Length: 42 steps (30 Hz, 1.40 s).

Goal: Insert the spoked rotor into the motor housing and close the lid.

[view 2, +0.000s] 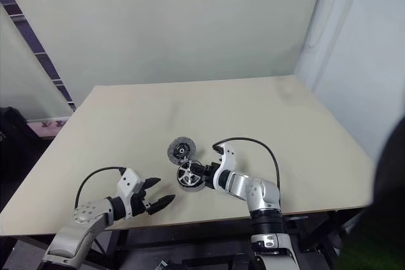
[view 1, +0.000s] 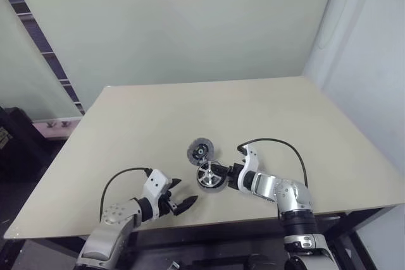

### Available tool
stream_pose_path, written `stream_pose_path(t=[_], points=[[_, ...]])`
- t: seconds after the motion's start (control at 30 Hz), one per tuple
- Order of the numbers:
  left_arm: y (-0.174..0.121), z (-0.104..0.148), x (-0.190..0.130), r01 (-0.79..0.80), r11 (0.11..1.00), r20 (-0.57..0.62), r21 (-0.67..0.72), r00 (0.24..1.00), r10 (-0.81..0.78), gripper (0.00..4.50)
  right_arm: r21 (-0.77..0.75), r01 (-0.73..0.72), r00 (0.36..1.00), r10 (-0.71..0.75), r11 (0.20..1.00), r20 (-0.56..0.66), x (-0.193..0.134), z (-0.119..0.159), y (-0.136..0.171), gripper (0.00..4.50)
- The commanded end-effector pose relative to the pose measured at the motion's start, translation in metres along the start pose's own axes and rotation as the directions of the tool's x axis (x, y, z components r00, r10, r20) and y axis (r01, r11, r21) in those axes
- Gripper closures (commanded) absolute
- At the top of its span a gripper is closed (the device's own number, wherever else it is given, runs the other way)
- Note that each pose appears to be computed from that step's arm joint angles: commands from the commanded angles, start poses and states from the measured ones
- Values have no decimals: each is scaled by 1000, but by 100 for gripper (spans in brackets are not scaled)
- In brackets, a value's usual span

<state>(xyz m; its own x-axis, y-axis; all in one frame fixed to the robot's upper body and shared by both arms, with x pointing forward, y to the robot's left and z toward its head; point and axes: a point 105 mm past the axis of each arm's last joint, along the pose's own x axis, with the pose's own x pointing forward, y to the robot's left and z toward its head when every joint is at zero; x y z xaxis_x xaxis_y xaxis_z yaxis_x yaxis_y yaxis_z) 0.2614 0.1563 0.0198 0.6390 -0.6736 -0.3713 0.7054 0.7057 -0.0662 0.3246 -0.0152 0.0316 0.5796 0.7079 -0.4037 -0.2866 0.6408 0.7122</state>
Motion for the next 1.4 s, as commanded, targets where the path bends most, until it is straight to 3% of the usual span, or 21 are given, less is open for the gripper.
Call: stream_pose_path(t=[0.03, 0.07, 0.23, 0.37, 0.43, 0.57, 0.8, 1.13, 1.33, 1.4], points=[[1, 16, -1, -2, 999, 45, 38, 999, 0, 0, -35, -53, 997, 55, 998, 54, -7, 17, 16, 23], [1, 16, -1, -2, 999, 46, 39, 999, 0, 0, -47, -46, 997, 49, 998, 64, -10, 20, 15, 2], [2, 17, 1, 1, 999, 47, 41, 999, -3, 0, -146, 0, 994, 15, 989, 105, -23, 36, 12, 2], [3, 17, 1, 2, 999, 47, 42, 999, -3, 0, -341, 85, 985, -28, 936, 169, -33, 52, 10, 18], [4, 18, 1, -1, 999, 46, 43, 999, -1, 0, -439, 95, 983, -14, 893, 185, -33, 53, 16, 63], [6, 18, 0, -6, 999, 45, 44, 999, 4, 0, -600, 117, 980, 5, 791, 197, -19, 44, 25, 207], [8, 17, -2, -13, 999, 43, 45, 999, 12, 0, -697, 95, 986, 32, 711, 166, 9, 22, 31, 446], [7, 20, -3, -25, 998, 57, 49, 998, 23, 0, -679, 94, 995, -86, 728, 46, 27, -20, -16, 446], [7, 17, -2, -29, 999, 57, 41, 998, 27, 0, -683, 86, 994, -18, 725, 106, 19, 3, 2, 446], [7, 17, -2, -28, 999, 57, 41, 998, 26, 0, -730, 71, 994, 9, 680, 105, 12, 15, 14, 410]])
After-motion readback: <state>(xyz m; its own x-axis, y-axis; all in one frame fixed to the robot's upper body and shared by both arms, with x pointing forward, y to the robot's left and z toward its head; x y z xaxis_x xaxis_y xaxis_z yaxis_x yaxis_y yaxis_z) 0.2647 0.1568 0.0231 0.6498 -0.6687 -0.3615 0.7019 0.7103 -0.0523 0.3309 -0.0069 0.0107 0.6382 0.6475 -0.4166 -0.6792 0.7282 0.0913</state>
